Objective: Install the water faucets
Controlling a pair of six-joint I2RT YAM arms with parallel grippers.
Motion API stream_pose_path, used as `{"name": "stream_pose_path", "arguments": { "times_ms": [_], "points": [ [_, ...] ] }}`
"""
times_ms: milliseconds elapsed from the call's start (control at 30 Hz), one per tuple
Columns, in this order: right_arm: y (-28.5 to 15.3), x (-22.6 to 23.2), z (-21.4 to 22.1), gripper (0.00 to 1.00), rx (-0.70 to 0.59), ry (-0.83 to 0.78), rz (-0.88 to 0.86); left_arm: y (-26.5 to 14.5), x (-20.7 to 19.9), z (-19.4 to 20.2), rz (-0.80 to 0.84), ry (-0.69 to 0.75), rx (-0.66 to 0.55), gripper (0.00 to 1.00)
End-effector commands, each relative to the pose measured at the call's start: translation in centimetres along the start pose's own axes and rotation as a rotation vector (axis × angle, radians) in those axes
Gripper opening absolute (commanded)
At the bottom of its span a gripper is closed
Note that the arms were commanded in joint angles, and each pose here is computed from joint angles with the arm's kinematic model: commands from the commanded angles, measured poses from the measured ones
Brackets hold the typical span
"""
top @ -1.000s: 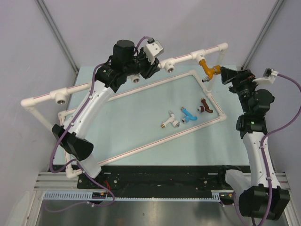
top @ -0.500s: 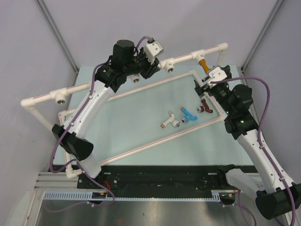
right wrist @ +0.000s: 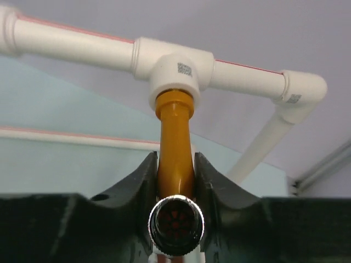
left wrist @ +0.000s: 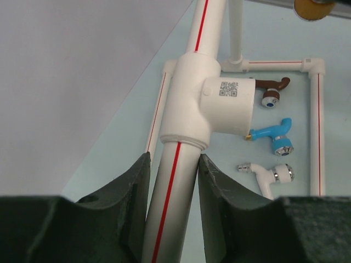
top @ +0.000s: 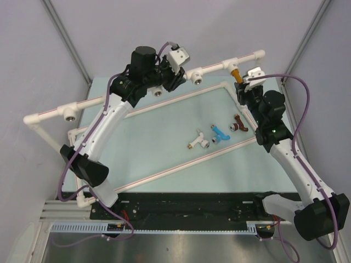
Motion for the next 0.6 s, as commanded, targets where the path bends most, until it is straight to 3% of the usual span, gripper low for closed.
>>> {"name": "stream_pose_path", "arguments": {
  "times_ms": [0,33,67,300,467,567],
  "points": [
    [0.8,2.3,-3.2,0.19,-0.132,0.561,-0.131,0.8,-2.7,6.0,0.112,-0.222,0.292,0.0],
    [0.9,2.7,-4.3,0.09,-0.162,0.732,-0.164,0.8,-2.7,6.0,0.113,-0.219,0.292,0.01],
    [1.0,2.8,-4.9,0.0,-0.182,0.805,-0.177,0.8,-2.8,6.0,0.113,-0.219,0.292,0.0],
    [1.1,-0.3,-8.5,0.0,-0.363,1.53,-0.233,0.7,-2.8,6.0,0.119,-0.219,0.289,0.0],
    [0.7,-2.2,-8.0,0.0,-0.448,2.058,-0.201,0.6,-2.8,5.9,0.115,-0.216,0.287,0.0],
    [0.5,-3.0,-7.5,0.0,-0.492,2.14,-0.126,0.5,-2.8,5.9,0.11,-0.215,0.288,0.0]
  ]
}}
Point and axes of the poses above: each gripper's point midway between its finger pads, its own y axis out along the fingers, its own x axis along the line the jaws close on, z = x × y, the point moved 8 cm from there along -y, back along the fingers, and after that the axes turned 13 degrees about -y, right-handed, at the moved point
